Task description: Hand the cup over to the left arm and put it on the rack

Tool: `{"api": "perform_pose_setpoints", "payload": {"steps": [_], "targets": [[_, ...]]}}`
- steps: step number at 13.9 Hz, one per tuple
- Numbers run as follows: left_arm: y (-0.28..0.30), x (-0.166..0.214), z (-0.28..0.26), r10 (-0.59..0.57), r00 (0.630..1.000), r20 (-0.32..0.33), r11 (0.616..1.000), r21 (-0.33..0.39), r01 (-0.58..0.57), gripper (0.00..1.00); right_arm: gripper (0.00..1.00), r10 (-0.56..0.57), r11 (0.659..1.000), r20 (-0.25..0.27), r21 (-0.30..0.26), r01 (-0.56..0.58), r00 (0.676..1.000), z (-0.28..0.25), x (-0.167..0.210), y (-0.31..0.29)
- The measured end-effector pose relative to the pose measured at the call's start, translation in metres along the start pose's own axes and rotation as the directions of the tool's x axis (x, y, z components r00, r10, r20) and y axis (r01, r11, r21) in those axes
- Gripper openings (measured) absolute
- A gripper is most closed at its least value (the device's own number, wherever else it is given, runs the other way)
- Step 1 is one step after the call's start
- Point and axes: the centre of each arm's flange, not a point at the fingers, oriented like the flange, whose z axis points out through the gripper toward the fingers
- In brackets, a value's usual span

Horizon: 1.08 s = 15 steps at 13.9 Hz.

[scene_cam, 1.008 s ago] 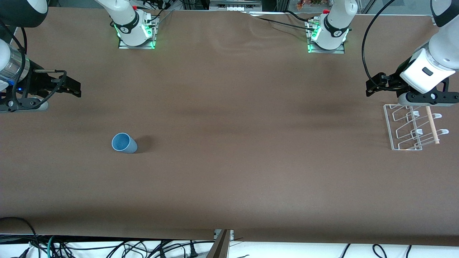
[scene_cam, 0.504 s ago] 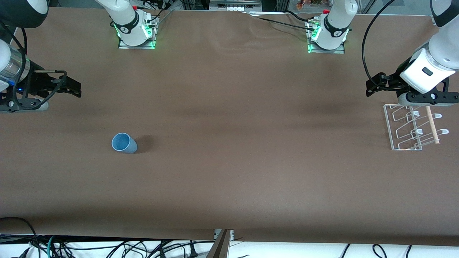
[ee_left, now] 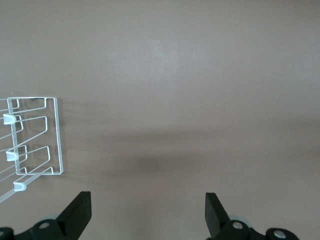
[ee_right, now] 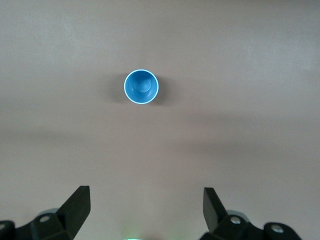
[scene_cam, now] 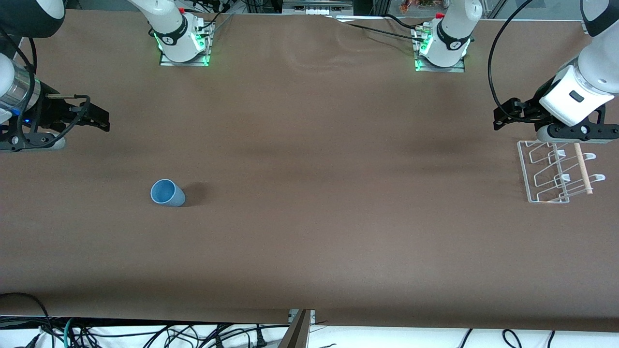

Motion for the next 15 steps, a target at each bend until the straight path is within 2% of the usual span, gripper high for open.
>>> {"api": "perform_pose_setpoints", "payload": {"steps": [5,10,12,15], "targets": [[0.000,0.000,0.000,0.000,1.000,0.000,1.000,0.000,0.000,1.00,1.00,0.016,1.000,0.043,-0.008,-0.016,0.999,0.033,0.020,0.009],[0.000,0.000,0.000,0.000,1.000,0.000,1.000,0.000,0.000,1.00,1.00,0.085,0.996,0.126,-0.005,-0.085,0.988,0.135,0.071,0.055],[0.000,0.000,0.000,0.000,1.000,0.000,1.000,0.000,0.000,1.00,1.00,0.083,0.997,0.123,-0.004,-0.083,0.989,0.165,0.086,0.055],[0.000,0.000,0.000,0.000,1.000,0.000,1.000,0.000,0.000,1.00,1.00,0.072,0.997,0.087,-0.001,-0.072,0.994,0.208,0.099,0.049]]}}
